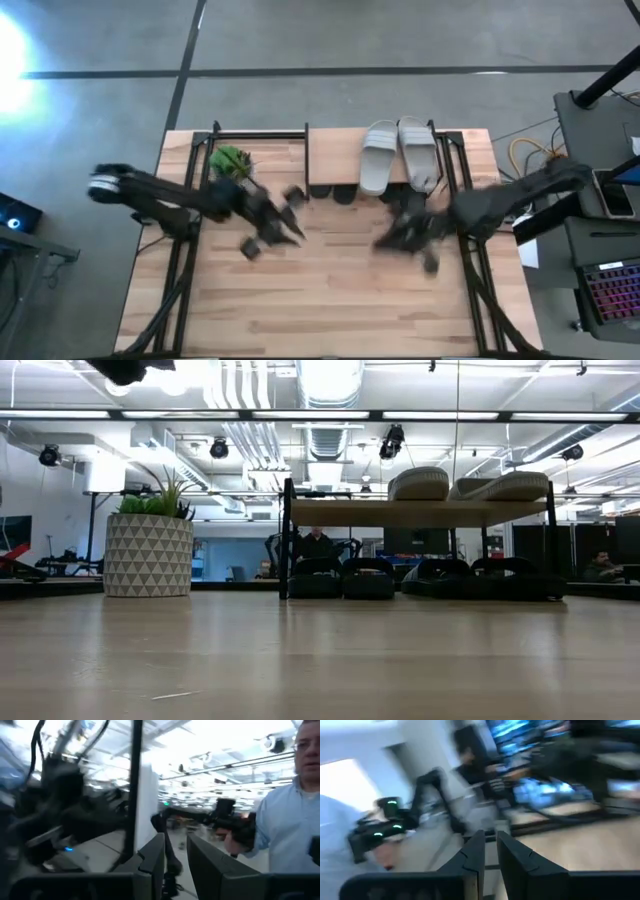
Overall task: Pick and place slides into the shelf
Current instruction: Return to Home Position
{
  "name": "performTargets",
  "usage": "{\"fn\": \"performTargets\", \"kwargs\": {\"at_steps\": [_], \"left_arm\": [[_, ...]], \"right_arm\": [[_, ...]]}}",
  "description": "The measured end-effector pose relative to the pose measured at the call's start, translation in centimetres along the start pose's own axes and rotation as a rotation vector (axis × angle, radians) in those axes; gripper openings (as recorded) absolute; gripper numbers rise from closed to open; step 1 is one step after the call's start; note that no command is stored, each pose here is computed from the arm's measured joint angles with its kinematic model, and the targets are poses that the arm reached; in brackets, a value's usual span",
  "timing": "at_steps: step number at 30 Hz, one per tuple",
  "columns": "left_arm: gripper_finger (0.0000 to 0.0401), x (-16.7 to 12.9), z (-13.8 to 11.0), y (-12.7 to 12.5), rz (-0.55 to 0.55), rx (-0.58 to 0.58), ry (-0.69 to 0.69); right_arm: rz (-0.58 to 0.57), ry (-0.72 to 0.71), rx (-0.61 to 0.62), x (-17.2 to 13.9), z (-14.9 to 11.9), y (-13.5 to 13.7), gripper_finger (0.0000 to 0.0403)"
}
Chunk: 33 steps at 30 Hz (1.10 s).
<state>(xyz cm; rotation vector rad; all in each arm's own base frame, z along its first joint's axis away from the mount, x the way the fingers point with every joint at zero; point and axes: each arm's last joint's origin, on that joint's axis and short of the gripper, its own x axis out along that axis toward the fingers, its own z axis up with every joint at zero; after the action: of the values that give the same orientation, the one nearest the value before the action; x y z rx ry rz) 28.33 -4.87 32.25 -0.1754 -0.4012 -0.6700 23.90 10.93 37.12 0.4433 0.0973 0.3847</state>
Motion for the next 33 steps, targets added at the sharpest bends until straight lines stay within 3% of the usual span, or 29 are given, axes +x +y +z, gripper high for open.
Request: {"fn": "performTargets", "kwargs": {"at_steps": [2,4,7,10,19,24,29,33], "left_arm": [[0.0067,-2.7,2.0,0.1,0.056,0.009,0.018],[0.0067,-5.2,2.6,-0.3,0.147,-0.028,0.112],[0.0067,-8.5,2.3,-1.5,0.345,-0.058,0.209],[0.0067,-11.1,2.9,-3.1,0.460,-0.020,0.145],[0.0067,-15.9,0.9,-6.1,0.472,-0.056,0.067],[0.0067,-18.2,-2.5,-6.4,0.511,-0.152,0.085],[0.0067,-20.4,-5.0,-6.8,0.588,-0.170,0.024],[0.0067,-20.9,-5.0,-7.0,0.629,-0.163,0.027]], "right_arm": [[-0.138,-0.031,0.016,-3.7,-0.1,-2.2,0.0043],[-0.231,-0.067,0.028,-6.5,-1.9,-3.6,0.0043],[-0.202,-0.084,0.048,-9.3,-5.1,-4.9,0.0043],[-0.188,-0.207,0.054,-11.6,-6.9,-5.8,0.0043],[-0.287,-0.230,0.007,-15.8,-11.8,-8.3,0.0043],[-0.221,-0.249,-0.012,-17.7,-13.5,-8.8,0.0043],[-0.223,-0.173,-0.096,-17.4,-14.3,-9.1,0.0043],[-0.257,-0.144,-0.093,-17.3,-15.2,-9.6,0.0043]]}}
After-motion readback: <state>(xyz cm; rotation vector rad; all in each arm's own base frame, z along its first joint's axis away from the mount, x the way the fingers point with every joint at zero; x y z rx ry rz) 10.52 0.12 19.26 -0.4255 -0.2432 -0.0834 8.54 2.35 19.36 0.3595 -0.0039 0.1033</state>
